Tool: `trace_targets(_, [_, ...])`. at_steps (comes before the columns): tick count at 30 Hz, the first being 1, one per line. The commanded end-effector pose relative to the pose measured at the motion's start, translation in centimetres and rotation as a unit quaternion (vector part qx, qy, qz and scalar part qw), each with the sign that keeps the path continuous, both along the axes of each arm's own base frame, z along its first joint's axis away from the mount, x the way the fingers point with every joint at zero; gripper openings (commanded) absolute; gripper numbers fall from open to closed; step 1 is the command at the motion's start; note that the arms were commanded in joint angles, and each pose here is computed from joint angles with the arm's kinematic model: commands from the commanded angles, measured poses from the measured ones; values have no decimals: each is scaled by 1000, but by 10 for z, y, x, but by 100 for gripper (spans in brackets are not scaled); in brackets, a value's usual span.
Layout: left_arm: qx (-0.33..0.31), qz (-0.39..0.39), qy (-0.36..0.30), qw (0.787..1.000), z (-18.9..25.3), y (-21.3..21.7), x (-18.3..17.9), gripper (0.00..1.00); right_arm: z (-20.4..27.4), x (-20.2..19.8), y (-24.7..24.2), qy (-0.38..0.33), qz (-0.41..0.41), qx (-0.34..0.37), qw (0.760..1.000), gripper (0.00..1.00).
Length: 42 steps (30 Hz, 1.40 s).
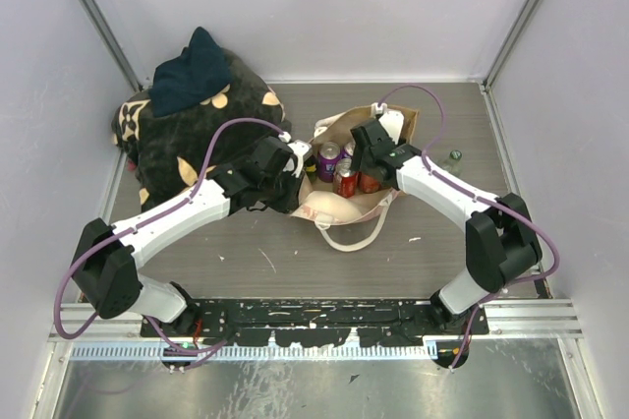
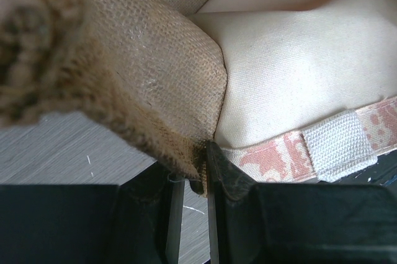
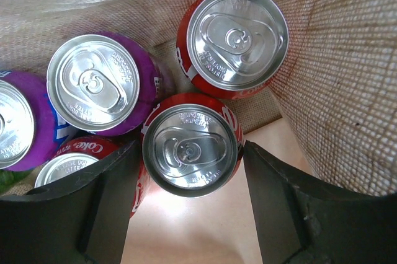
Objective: Take the beverage out of the canvas bag
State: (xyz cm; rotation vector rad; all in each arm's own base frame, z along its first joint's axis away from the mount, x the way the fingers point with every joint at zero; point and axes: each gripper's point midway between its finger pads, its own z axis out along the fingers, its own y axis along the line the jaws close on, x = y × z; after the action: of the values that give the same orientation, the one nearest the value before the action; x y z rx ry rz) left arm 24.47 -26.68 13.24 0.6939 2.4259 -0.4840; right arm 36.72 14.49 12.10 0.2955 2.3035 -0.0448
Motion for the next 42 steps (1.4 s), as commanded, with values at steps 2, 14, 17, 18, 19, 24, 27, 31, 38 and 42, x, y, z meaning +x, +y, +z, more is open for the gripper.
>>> trace_targets(2, [26, -7, 21, 999, -10, 6, -7, 27, -12, 0, 1, 10, -6, 2, 1000, 69])
trace_targets(14, [29, -3, 18, 999, -11, 8, -7, 26, -47, -20, 10, 82, 31, 5, 996, 50])
trace_targets(17, [29, -3, 17, 999, -9, 8, -6, 27, -51, -30, 12, 106, 50, 6, 993, 56])
trace_targets(18, [29, -3, 17, 999, -9, 8, -6, 26, -53, -33, 12, 113, 53, 4, 992, 60])
trace_targets(19, [29, -3, 16, 999, -8, 8, -6, 27, -55, -37, 11, 120, 57, 0, 991, 65])
trace_targets(24, [31, -6, 17, 999, -9, 7, -6, 27, -67, -49, 9, 149, 61, -10, 987, 72])
trace_targets(27, [30, -7, 19, 999, -9, 7, -6, 27, -73, -53, 11, 159, 65, -14, 985, 74])
trace_targets(31, [30, -7, 17, 999, -8, 6, -6, 27, -79, -56, 9, 168, 66, -27, 983, 70])
trace_targets(38, [30, -6, 16, 999, -9, 6, -4, 27, -70, -47, 8, 151, 59, -34, 986, 1])
trace_targets(42, [29, -7, 15, 999, -9, 5, -4, 27, -33, -28, 9, 95, 59, -34, 993, 0])
